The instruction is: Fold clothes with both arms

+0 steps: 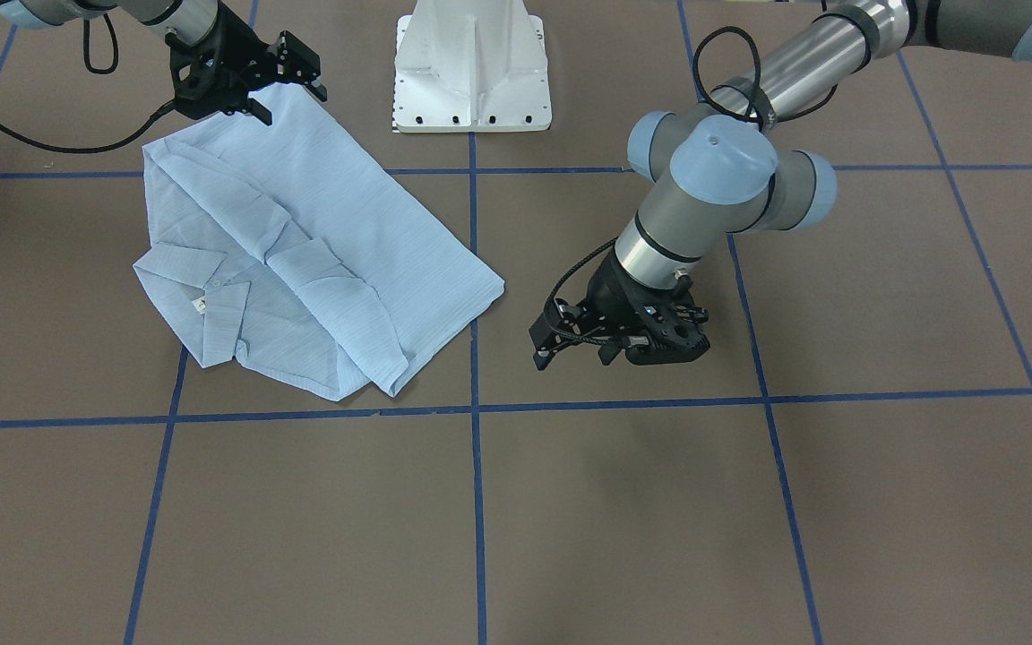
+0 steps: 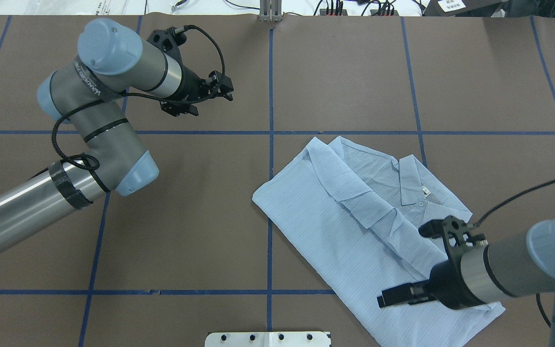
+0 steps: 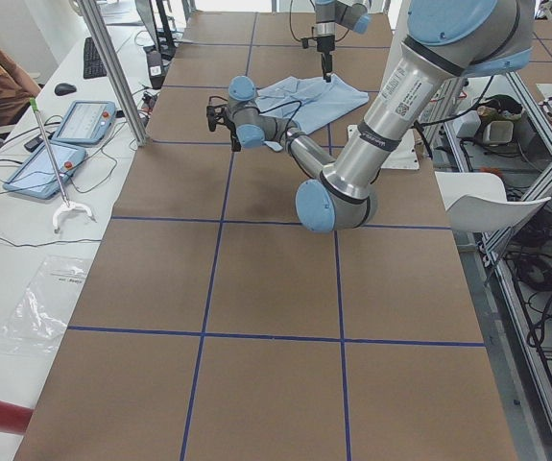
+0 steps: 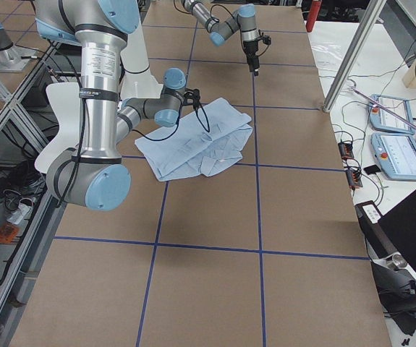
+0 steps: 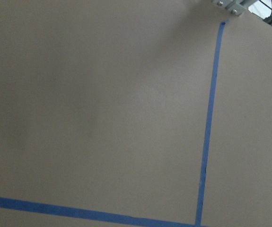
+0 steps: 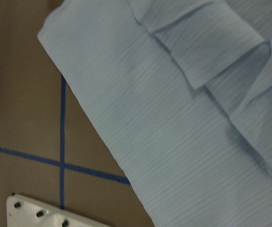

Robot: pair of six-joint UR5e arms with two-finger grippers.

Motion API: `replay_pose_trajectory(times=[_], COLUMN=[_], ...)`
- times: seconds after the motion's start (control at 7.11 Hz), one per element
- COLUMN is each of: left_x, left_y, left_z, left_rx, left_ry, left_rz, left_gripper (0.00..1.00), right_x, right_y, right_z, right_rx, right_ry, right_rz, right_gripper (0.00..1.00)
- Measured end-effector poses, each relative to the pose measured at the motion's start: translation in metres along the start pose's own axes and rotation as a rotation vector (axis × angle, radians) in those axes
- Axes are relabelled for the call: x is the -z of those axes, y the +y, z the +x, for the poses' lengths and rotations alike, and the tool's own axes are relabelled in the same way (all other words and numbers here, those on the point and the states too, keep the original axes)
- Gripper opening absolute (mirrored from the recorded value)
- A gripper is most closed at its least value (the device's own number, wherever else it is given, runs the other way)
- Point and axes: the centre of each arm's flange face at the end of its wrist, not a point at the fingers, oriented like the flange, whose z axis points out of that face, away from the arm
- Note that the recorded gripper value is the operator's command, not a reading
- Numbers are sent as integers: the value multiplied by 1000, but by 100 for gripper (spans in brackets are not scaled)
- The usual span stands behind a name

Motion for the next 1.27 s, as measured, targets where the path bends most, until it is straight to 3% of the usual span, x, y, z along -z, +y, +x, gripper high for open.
replay_pose_trajectory(times=[0.28, 0.42, 0.84, 1.27], left_x=[-28, -43, -73, -78], left_y=[67, 97, 153, 161], left_z=[18, 24, 23, 23], left_rx=[104, 144, 180, 184], left_ry=[-4, -16, -74, -97], left_rz=[-76, -97, -125, -128], left_gripper=[93, 90, 76, 67], right_x=[45, 60, 74, 76], right_y=[-50, -63, -74, -75], right_z=[8, 13, 16, 17], right_rx=[-42, -57, -68, -69], right_ry=[-17, -18, -20, -20], right_rz=[150, 192, 231, 235], right_gripper=[100, 100, 100, 100])
